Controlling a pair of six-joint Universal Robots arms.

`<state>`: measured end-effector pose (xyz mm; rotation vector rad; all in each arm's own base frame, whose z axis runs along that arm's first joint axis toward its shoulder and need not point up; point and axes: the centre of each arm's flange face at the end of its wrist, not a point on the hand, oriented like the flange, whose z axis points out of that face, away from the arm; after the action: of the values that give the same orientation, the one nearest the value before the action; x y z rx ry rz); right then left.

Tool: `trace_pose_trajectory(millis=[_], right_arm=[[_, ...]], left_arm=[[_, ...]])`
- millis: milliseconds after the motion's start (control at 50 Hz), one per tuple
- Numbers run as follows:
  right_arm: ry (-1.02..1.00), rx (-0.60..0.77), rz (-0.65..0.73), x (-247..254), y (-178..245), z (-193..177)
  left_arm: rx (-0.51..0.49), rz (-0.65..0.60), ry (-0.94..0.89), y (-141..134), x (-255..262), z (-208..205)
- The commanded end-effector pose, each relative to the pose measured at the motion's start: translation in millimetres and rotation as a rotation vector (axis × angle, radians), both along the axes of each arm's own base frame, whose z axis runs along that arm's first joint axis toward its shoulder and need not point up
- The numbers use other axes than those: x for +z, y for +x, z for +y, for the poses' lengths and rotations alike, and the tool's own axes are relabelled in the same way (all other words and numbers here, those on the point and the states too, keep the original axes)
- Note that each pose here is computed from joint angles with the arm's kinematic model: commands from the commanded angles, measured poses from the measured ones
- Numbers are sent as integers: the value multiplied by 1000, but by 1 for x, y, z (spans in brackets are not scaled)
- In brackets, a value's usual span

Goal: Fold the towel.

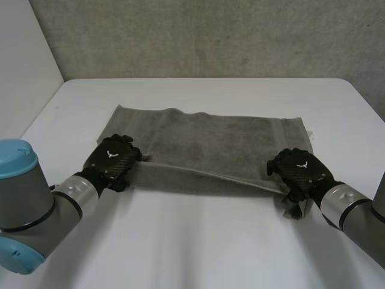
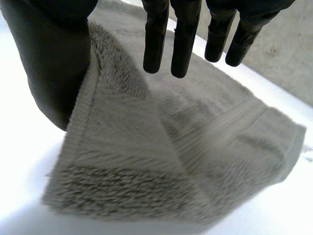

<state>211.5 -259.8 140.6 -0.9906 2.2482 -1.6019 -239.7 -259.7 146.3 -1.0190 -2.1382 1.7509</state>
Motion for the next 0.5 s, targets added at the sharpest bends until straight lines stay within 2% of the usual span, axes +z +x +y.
trace_pose_trajectory(millis=[20,120,260,360,500], right_arm=[[26,-10,-28,4,-6,4],[24,-23,-33,6,-12,6],[3,-44,-24,9,-21,4],[-97,-47,80,20,-32,-3],[-168,-43,139,30,-36,0]], left_arm=[[39,-14,-3,9,6,1],[84,-10,-10,18,18,2],[77,-10,44,20,26,23],[79,36,126,16,22,38],[99,83,163,16,21,37]])
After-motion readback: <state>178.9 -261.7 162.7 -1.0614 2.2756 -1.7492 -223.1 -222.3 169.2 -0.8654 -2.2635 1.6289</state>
